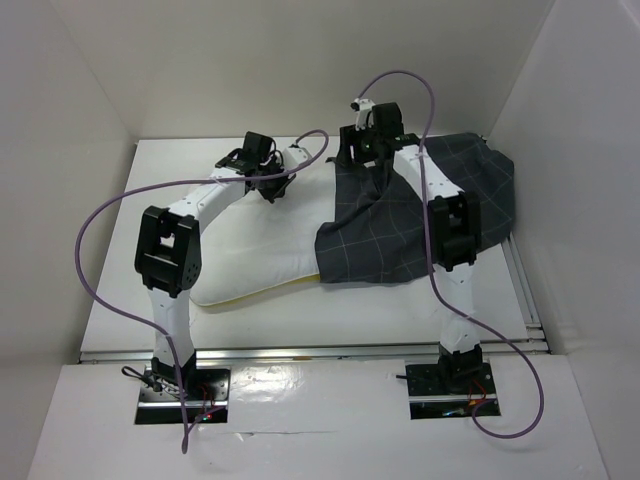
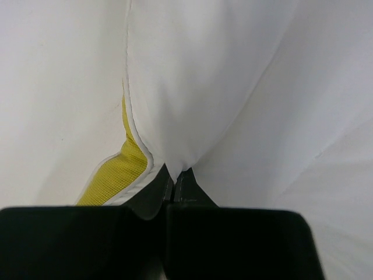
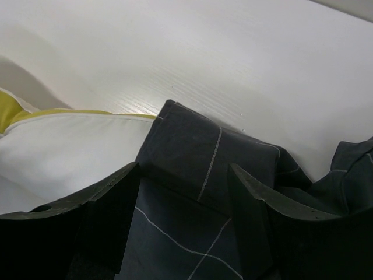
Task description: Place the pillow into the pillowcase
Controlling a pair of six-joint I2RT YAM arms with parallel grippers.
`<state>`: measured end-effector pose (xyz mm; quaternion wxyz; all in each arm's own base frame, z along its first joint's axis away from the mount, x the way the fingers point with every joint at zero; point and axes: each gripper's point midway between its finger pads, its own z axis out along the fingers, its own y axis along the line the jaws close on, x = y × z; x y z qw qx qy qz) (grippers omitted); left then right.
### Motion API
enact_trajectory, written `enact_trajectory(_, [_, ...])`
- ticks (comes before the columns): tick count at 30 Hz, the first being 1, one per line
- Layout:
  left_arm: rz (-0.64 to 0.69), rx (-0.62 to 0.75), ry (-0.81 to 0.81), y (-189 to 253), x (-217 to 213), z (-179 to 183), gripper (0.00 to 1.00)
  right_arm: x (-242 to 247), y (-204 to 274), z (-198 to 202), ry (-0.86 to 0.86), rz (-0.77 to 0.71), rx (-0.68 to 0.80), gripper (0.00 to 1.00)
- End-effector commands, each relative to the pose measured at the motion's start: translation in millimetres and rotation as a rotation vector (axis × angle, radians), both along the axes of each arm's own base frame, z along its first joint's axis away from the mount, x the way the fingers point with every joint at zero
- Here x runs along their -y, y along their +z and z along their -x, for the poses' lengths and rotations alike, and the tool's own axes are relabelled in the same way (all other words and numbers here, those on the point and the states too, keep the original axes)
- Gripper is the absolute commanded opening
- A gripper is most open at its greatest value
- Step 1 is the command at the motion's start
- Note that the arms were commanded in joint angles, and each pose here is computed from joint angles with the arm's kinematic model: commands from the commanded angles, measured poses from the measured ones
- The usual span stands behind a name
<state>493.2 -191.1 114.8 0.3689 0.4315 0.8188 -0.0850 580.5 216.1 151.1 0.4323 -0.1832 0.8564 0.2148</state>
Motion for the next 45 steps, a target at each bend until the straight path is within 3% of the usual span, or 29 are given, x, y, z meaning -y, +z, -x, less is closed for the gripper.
enact_trajectory(1, [0.041,0.162,-0.027,62,9,-9,0.00,-6,19,-9,0.015,-0.025,0.056,0.69])
enact_trajectory(8, [0.044,0.171,-0.027,66,9,-8,0.00,-14,1,-10,0.038,-0.019,0.040,0.69])
enact_trajectory(11, [0.045,0.170,-0.037,66,13,-6,0.00,-18,-2,-12,0.056,-0.030,0.036,0.62])
enact_trajectory(15, [0.045,0.170,-0.037,66,13,-6,0.00,-36,-5,-6,0.111,-0.053,0.028,0.34])
enact_trajectory(16, [0.045,0.170,-0.037,66,13,-6,0.00,-43,-5,-3,0.135,-0.053,0.032,0.21])
enact_trajectory(20, [0.043,0.184,-0.043,68,14,-8,0.00,-54,1,2,0.182,-0.070,0.041,0.04])
enact_trajectory(36, [0.053,0.209,-0.060,74,24,-7,0.00,-96,43,39,0.324,-0.166,0.069,0.00])
enact_trajectory(45, [0.060,0.224,-0.057,78,29,-10,0.00,-124,47,71,0.398,-0.200,0.012,0.00])
